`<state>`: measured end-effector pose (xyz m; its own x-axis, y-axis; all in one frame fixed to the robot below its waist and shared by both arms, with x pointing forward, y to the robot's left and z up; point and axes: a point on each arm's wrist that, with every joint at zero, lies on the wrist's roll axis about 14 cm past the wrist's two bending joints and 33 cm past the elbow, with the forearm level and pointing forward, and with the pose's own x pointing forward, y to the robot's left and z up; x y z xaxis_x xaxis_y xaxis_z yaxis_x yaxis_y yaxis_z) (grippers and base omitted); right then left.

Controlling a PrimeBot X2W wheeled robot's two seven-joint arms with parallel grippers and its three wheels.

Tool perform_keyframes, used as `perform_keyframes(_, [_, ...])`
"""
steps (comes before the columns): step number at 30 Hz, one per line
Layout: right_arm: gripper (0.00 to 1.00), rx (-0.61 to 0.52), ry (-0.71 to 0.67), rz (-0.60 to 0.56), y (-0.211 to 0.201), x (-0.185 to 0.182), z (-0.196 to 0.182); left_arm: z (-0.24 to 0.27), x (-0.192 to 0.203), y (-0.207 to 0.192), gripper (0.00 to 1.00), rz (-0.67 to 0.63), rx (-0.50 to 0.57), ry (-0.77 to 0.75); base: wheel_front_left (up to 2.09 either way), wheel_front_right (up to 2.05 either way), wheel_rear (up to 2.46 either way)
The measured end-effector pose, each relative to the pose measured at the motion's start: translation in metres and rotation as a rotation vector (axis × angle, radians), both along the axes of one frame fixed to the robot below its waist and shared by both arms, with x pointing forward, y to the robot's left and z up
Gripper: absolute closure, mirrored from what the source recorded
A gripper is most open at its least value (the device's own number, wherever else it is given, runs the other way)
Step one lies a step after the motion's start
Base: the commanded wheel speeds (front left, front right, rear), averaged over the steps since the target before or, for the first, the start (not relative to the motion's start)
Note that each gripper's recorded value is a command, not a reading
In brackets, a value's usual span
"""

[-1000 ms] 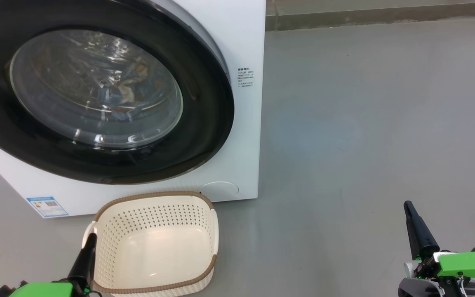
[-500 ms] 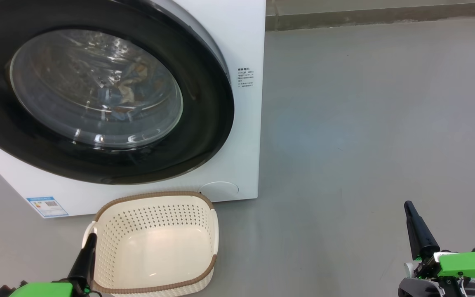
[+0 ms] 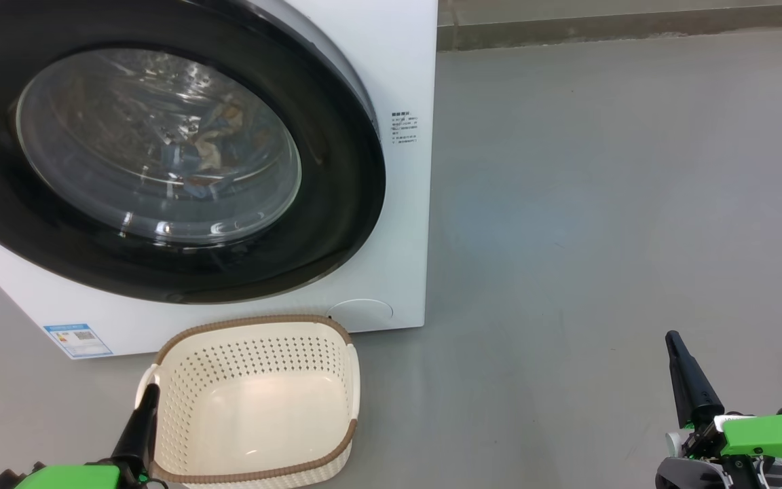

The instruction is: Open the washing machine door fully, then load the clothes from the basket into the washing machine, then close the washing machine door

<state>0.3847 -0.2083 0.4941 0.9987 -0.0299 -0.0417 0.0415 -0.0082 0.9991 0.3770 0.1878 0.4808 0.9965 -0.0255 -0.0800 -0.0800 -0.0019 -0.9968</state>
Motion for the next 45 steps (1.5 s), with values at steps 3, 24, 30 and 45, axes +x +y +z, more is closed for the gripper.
perform_keyframes(3, [1.00, 0.000, 0.000, 0.000, -0.0001, 0.0000, 0.0000, 0.0000, 0.0000, 0.0000, 1.00, 0.000, 0.000, 0.000, 0.00, 0.00, 0.00])
perform_keyframes(24, [1.00, 0.001, 0.000, -0.002, -0.0006, -0.0001, 0.0000, 0.0000, 0.0000, -0.0001, 1.00, 0.000, 0.000, 0.000, 0.00, 0.00, 0.00])
perform_keyframes(30, [1.00, 0.001, 0.000, -0.003, -0.0007, -0.0001, 0.0000, 0.0000, 0.0000, -0.0001, 1.00, 0.000, -0.001, 0.000, 0.00, 0.00, 0.00])
perform_keyframes(45, [1.00, 0.001, 0.000, -0.003, -0.0007, -0.0001, 0.0000, 0.0000, 0.0000, -0.0002, 1.00, 0.000, -0.001, 0.000, 0.00, 0.00, 0.00])
